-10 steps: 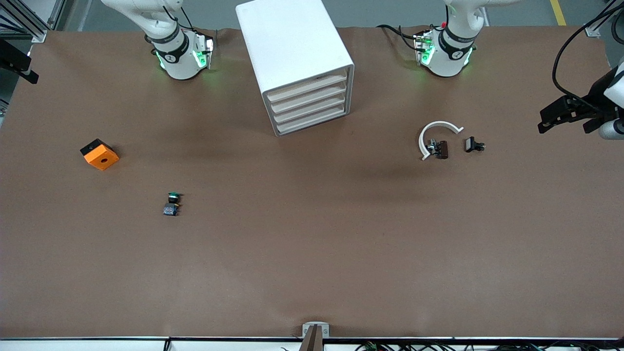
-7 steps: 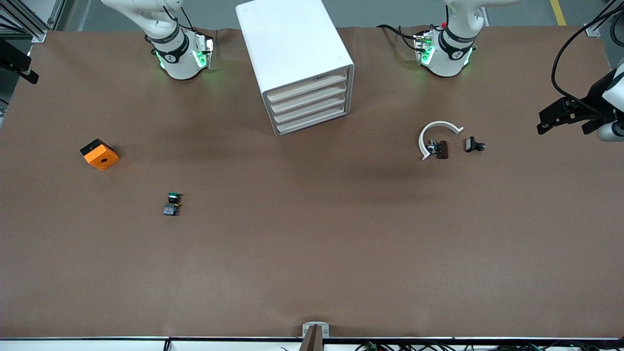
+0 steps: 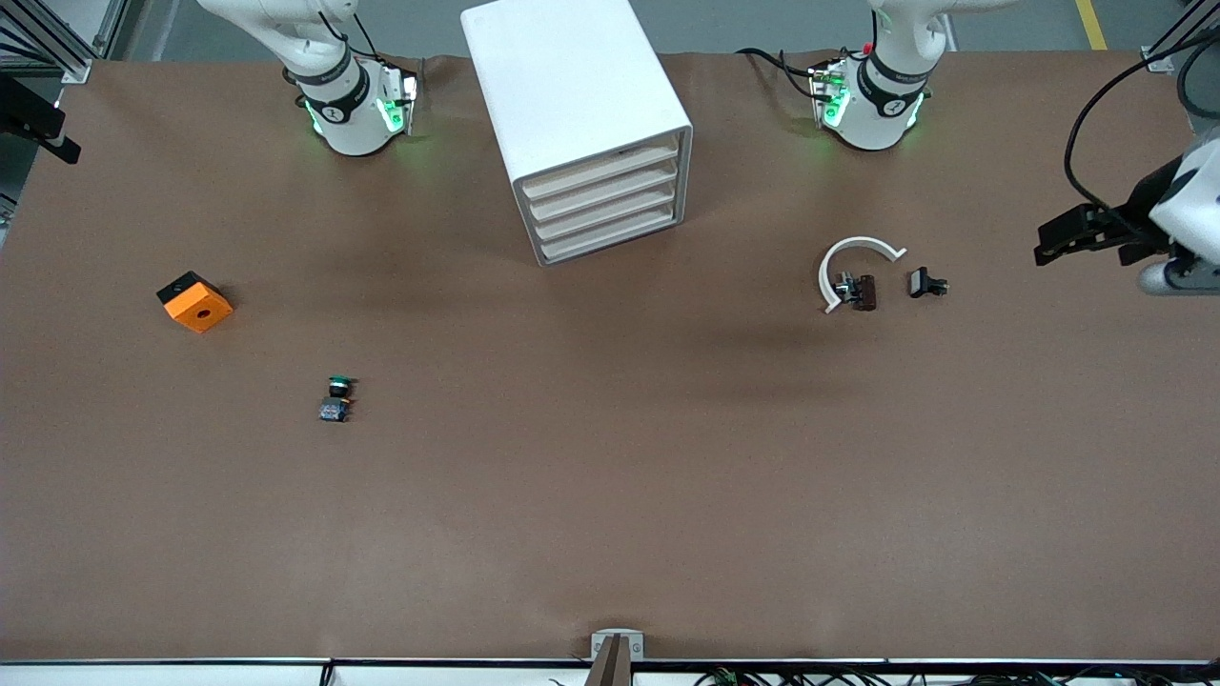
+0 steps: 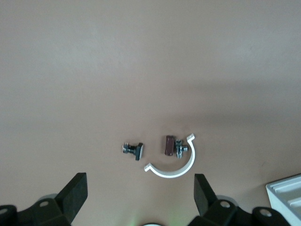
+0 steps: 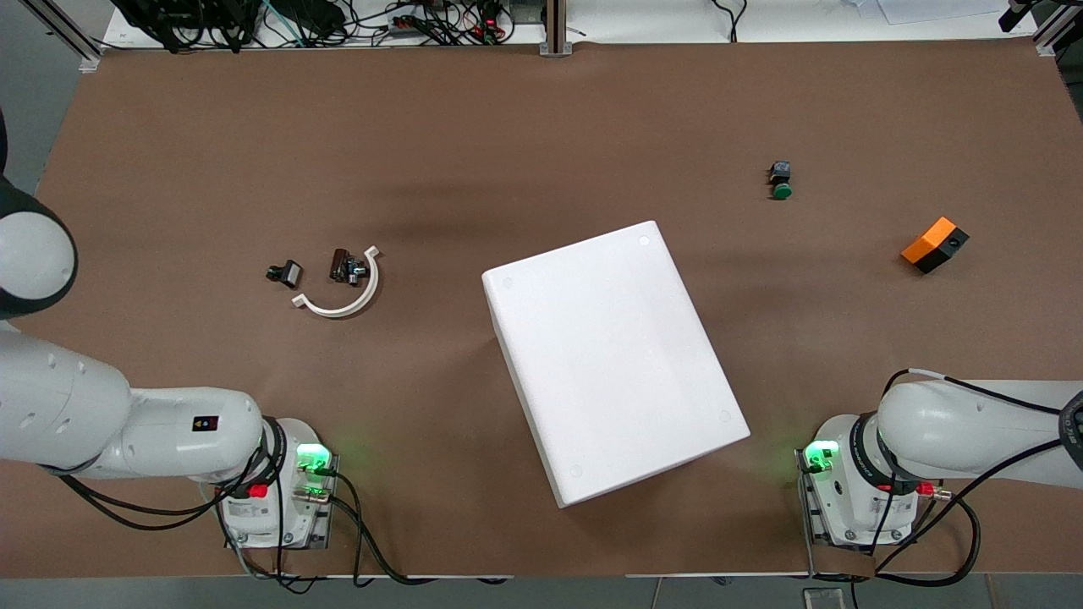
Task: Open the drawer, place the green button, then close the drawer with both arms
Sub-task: 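Move the left gripper from rest toward the white drawer cabinet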
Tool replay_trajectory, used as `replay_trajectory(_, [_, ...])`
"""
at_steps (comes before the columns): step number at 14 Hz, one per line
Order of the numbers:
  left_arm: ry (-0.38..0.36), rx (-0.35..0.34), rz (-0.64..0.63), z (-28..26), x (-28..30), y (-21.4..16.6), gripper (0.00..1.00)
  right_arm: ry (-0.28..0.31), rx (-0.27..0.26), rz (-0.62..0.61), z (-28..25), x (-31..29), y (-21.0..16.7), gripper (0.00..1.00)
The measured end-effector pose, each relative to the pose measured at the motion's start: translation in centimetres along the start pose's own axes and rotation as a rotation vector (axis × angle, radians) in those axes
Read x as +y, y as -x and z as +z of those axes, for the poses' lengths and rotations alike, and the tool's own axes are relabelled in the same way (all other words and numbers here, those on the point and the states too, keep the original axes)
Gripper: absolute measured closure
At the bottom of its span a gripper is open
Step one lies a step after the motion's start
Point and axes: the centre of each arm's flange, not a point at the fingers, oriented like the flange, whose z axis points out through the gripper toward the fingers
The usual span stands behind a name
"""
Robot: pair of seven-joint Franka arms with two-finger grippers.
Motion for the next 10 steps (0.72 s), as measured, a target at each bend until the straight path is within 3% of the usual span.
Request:
replay_trajectory(6, [0.002,-0.197,0.047,10.5,2.5,-4.3,0.0,0.0,0.0,0.0,0.0,0.0,0.0,0.0])
replay_trajectory(10, [-0.003,-0.279,0.092,15.6,5.2,-5.8,0.0,0.0,0.0,0.0,0.0,0.0,0.0,0.0])
